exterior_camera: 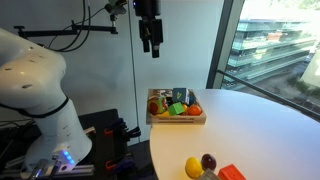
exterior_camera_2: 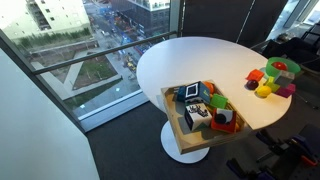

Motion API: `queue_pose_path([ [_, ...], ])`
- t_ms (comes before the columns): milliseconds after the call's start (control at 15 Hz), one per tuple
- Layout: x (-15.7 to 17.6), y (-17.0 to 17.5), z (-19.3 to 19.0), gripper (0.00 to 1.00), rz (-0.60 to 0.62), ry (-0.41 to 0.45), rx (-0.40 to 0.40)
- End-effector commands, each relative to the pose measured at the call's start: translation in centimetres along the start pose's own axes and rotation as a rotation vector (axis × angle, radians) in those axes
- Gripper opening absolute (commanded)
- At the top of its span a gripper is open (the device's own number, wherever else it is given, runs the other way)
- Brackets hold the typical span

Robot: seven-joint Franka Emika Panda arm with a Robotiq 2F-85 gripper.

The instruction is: Put the grey cube on the wooden tray

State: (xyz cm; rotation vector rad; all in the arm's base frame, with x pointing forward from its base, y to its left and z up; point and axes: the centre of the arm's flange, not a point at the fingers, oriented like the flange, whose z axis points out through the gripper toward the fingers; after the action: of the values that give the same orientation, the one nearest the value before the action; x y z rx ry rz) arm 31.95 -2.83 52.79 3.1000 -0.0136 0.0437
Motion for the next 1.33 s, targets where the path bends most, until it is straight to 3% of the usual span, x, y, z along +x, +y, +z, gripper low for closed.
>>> queue_pose_path([
  [0, 0.9, 2.0, 1.7, 1.00, 0.026, -0.031, 0.000],
  [467, 1.2, 5.1, 6.7, 1.00, 0.080, -0.096, -0.026],
  [1267, 1.4, 10.5, 12.5, 1.00, 0.205, -0.093, 0.054],
])
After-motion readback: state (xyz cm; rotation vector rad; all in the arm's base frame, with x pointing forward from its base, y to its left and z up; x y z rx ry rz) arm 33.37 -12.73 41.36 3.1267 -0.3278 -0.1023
